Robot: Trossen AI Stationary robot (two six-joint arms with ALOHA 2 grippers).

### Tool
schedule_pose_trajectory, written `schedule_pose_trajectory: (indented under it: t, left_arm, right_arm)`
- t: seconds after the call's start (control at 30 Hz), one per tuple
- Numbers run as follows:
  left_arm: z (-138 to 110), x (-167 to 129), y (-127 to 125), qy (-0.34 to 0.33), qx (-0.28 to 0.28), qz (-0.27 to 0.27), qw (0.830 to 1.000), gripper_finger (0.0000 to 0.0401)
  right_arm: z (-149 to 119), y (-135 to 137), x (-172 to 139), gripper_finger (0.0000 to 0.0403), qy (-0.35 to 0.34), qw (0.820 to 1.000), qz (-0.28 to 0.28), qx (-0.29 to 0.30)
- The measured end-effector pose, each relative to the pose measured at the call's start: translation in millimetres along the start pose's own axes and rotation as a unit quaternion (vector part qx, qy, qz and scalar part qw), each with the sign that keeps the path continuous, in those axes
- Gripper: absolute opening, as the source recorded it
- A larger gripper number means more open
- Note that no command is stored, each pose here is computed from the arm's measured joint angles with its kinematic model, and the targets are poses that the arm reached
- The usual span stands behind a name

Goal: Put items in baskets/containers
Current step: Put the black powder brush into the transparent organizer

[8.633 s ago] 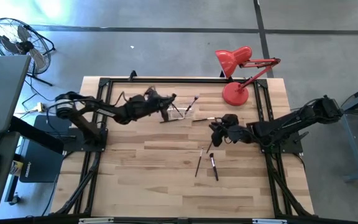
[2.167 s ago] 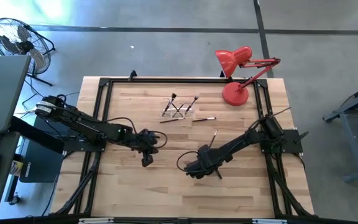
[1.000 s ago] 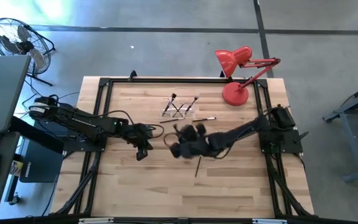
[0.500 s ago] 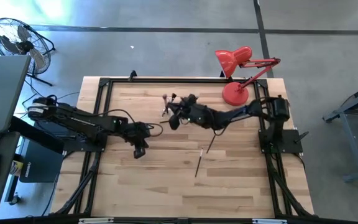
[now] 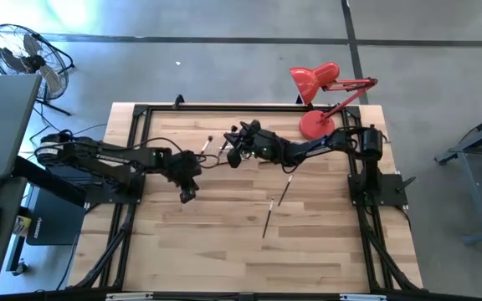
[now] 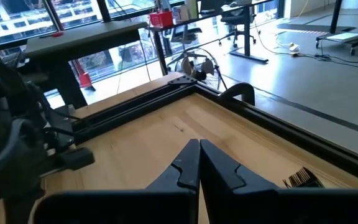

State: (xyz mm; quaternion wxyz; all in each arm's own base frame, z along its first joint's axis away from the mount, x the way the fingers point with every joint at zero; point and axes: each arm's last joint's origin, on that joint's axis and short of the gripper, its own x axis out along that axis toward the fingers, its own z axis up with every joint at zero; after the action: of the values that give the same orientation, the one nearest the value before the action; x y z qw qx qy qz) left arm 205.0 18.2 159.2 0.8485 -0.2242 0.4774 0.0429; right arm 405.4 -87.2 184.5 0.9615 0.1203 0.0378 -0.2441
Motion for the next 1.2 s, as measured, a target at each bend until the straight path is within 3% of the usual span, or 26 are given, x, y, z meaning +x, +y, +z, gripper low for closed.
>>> schedule_pose_trajectory:
  t: [0.27,0.47,0.73,0.9,1.03,1.2]
  left_arm:
    - [4,-3,11,-0.008,-0.013,0.006,1.000,0.0000]
    - [0,-14,18,0.001,-0.035,0.023,0.999,0.0000]
    - [-12,-48,18,-0.047,-0.060,0.114,0.991,0.0000]
    - [-20,-64,23,-0.094,-0.124,0.227,0.961,0.0002]
    - [-27,-70,30,-0.089,-0.160,0.307,0.934,0.0018]
    - [-26,-70,49,-0.075,-0.222,0.344,0.909,0.0065]
  right_arm:
    - [-1,4,-1,0.0002,0.006,1.000,0.025,0.011]
    - [-7,29,-10,0.0001,0.029,0.996,0.078,0.022]
    - [-8,69,-43,0.0001,0.123,0.987,0.106,0.014]
    - [-12,86,-63,0.0000,0.171,0.981,0.091,0.021]
    - [-17,97,-72,0.0000,0.173,0.982,0.078,0.009]
    - [-22,104,-78,0.0000,0.189,0.979,0.076,0.020]
